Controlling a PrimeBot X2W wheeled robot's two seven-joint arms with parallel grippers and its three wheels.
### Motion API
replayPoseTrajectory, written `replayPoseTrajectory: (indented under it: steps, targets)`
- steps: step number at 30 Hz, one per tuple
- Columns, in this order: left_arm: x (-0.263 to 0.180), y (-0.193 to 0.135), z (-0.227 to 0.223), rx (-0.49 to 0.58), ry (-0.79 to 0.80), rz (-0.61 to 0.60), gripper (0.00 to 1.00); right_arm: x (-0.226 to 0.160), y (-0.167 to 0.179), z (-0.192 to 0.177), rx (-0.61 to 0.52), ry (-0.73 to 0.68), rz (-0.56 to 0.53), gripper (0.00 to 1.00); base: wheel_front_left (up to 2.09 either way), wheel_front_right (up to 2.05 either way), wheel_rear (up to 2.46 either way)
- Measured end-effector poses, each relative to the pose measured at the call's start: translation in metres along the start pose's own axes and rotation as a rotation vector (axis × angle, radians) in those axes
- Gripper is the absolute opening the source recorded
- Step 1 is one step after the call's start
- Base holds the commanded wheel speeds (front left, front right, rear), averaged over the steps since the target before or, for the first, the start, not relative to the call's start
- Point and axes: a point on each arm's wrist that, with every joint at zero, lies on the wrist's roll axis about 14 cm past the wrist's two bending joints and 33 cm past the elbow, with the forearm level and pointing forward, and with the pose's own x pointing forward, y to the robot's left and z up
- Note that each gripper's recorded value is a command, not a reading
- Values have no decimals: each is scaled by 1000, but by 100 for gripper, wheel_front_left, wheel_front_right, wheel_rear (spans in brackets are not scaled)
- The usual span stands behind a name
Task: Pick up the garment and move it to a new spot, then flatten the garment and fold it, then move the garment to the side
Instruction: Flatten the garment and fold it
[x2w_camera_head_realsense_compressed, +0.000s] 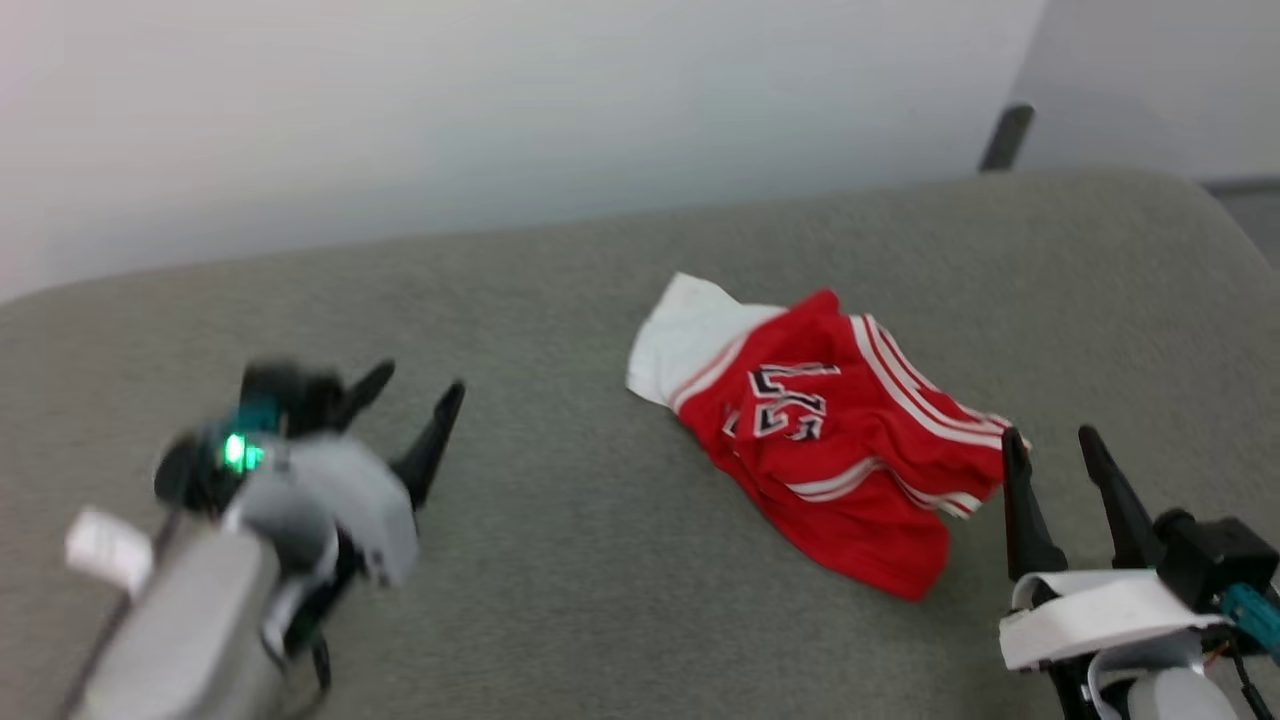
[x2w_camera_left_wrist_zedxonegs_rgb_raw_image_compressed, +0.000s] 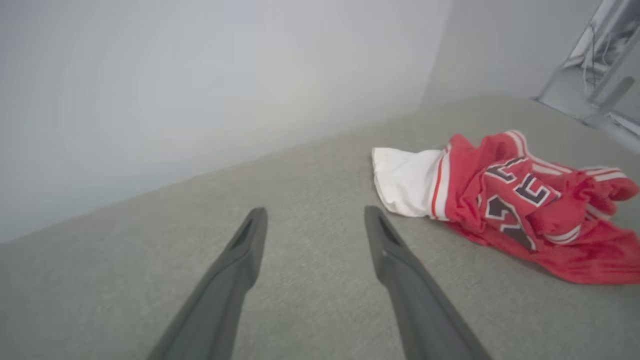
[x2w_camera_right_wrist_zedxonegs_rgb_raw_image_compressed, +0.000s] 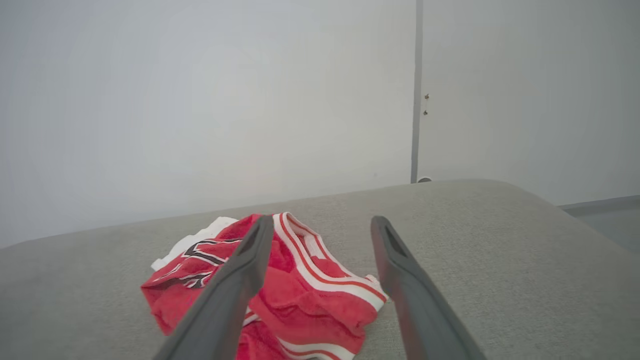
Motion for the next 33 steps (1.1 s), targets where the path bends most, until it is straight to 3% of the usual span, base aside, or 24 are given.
replayPoseTrajectory:
  steps: [3, 7, 13, 20, 27, 29, 30, 31, 33]
  targets:
    - [37, -2, 0, 15, 137, -65, 100, 3, -10, -3, 15, 8, -32, 100, 0, 0, 0]
    - [78, -18, -16, -111, 348, -154, 100, -2, -28, -17, 66, 45, -96, 100, 0, 0, 0]
    - [114, -29, -52, -155, 623, -237, 100, -11, -55, -25, 88, 68, -187, 100, 0, 0, 0]
    - [149, -65, -84, -184, 741, -351, 100, -25, -80, -34, 72, 108, -273, 100, 0, 0, 0]
    - [168, -71, -112, -163, 817, -374, 100, -30, -91, -41, 54, 139, -312, 100, 0, 0, 0]
    - [169, -76, -115, -159, 830, -394, 89, -30, -93, -42, 51, 144, -317, 100, 0, 0, 0]
    - [169, -77, -116, -171, 831, -399, 78, -31, -93, -42, 50, 146, -319, 100, 0, 0, 0]
    - [169, -79, -116, -187, 833, -404, 49, -31, -94, -43, 50, 148, -321, 100, 0, 0, 0]
    - [167, -83, -116, -209, 841, -418, 19, -30, -94, -43, 51, 146, -319, 100, 0, 0, 0]
